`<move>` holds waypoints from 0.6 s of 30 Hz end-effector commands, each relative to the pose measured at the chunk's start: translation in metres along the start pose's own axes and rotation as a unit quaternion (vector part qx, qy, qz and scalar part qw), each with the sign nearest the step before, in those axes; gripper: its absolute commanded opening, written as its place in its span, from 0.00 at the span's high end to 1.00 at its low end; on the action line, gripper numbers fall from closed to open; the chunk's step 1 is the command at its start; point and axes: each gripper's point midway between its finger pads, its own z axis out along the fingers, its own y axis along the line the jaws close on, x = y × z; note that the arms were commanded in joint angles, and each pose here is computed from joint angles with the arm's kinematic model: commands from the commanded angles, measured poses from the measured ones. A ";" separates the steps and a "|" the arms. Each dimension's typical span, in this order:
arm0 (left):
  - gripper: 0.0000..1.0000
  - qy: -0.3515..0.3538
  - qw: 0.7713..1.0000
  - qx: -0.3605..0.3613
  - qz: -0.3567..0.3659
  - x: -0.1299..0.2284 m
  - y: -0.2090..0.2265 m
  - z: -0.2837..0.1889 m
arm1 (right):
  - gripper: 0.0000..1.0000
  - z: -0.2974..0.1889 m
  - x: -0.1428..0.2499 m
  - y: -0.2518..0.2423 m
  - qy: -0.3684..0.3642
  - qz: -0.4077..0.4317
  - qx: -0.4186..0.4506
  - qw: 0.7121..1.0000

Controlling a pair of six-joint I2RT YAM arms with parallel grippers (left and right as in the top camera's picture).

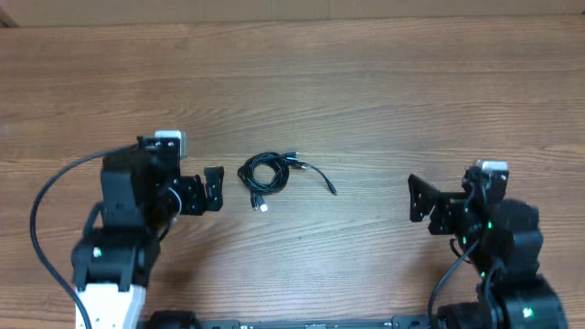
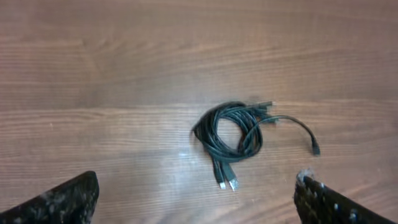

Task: Untangle cables
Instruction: 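Move both grippers inward toward the black cable bundle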

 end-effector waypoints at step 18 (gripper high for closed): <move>0.01 0.085 0.989 0.007 -0.125 0.006 -0.005 0.020 | 0.00 0.013 -0.016 0.021 0.199 0.028 -0.002 0.980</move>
